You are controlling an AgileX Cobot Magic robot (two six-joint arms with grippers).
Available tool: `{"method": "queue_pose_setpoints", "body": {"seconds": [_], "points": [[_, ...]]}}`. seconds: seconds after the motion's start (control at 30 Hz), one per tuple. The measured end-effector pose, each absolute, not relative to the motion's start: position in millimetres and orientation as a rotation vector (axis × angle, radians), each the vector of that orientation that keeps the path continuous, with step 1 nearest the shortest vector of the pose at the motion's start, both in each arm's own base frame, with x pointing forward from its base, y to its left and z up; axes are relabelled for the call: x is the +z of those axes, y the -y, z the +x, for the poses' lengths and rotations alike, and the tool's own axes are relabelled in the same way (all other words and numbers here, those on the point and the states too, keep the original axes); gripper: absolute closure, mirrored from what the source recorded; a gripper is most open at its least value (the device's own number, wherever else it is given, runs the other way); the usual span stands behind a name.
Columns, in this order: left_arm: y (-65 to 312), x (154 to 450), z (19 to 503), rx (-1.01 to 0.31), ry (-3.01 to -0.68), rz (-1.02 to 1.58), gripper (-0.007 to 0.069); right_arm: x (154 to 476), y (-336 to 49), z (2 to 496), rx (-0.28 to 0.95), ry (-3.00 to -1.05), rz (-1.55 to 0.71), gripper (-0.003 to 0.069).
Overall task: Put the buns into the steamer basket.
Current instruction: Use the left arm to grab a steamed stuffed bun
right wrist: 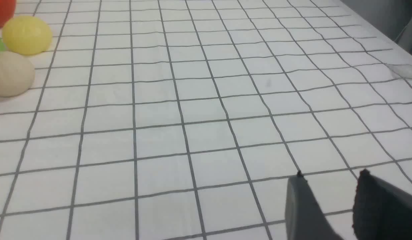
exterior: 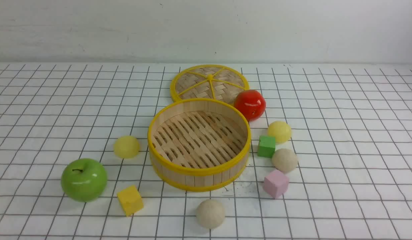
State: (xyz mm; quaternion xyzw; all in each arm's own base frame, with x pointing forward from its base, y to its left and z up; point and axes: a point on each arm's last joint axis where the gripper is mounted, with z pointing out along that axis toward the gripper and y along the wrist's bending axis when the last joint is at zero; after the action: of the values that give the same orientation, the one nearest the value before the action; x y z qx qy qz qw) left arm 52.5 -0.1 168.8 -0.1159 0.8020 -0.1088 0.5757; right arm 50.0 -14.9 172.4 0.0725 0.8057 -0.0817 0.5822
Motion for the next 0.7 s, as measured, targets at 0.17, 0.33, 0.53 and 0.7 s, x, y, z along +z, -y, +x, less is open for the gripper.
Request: {"method": "queue_pose_setpoints", "body": {"seconds": [0.17,0.33,0.53,0.7], "points": [[0.1,168.8,52.5,-0.255,-1.878,-0.271,0.0387,172.4,14.9,50.0,-0.191,-1.882,0.169,0.0420],[0.1,168.8,52.5,-0.255,-1.878,-0.271,0.0387,172.4,14.9,50.0,-0.191,-1.882,0.169,0.0420],[0.1,168.8,52.5,-0.255,-1.878,-0.271,0.0387,172.4,14.9,50.0,-0.191,-1.882,0.169,0.0420],[-0.5,168.9,52.5,-0.238,-1.877,-0.260,0.0387,172.4,14.9,50.0,-0.191,-1.882,0.169,0.0420]]}}
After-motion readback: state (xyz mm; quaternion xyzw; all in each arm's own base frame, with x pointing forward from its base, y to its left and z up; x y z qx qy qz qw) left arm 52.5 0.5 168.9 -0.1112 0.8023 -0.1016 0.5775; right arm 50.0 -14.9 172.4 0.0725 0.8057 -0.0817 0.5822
